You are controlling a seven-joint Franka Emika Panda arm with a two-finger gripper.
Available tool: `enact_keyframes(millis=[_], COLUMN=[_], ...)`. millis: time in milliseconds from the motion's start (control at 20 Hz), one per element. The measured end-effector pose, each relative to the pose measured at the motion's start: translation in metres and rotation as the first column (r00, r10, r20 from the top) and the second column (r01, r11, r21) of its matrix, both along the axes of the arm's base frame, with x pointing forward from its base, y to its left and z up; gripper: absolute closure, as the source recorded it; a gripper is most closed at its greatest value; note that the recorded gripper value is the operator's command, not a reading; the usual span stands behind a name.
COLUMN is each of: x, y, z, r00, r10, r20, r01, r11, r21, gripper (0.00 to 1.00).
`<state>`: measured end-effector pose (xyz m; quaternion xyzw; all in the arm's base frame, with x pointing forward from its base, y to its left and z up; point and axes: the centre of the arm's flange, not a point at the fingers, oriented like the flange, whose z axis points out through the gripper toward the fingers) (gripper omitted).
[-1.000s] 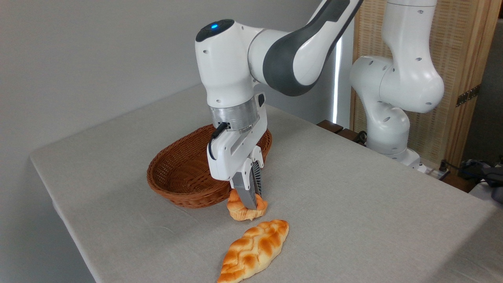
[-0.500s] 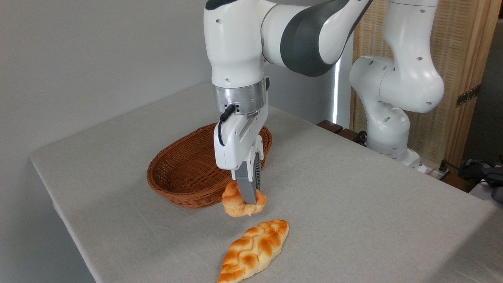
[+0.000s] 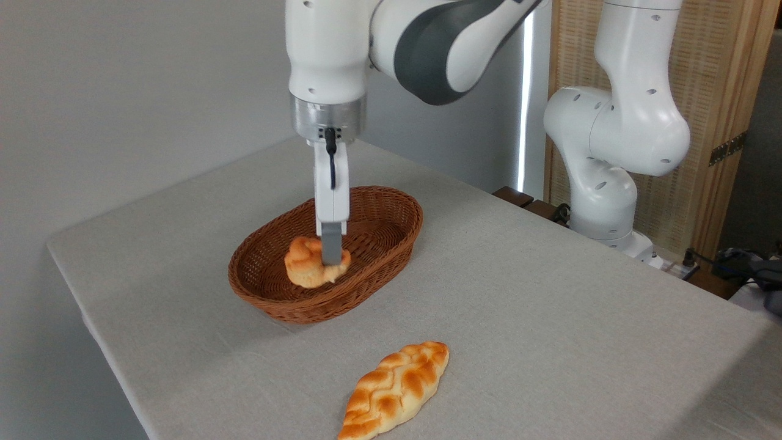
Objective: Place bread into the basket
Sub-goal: 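Carry the round roll over the wicker basket and lower it inside, then open the gripper to release the roll and raise it away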
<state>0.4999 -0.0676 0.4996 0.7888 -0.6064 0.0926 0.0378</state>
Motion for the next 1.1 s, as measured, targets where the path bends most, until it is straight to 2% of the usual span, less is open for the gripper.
enact_keyframes(millis=[100,250,500,650,1100], x=[-0.002,-0.005,-0.004,-0.004,-0.004], y=[-0.017,-0.042,-0.052,-0.055,-0.053], z=[0.002,-0.001,-0.013,-0.017,-0.017], r00=[0.996,0.978,0.941,0.932,0.929], r10=[0.085,0.201,0.324,0.344,0.351], r20=[-0.016,-0.051,-0.100,-0.116,-0.118], r01=[-0.085,-0.202,-0.326,-0.346,-0.353], r11=[0.996,0.979,0.945,0.938,0.936], r21=[-0.012,-0.013,-0.005,0.002,0.002], gripper=[0.00,0.00,0.00,0.00,0.00])
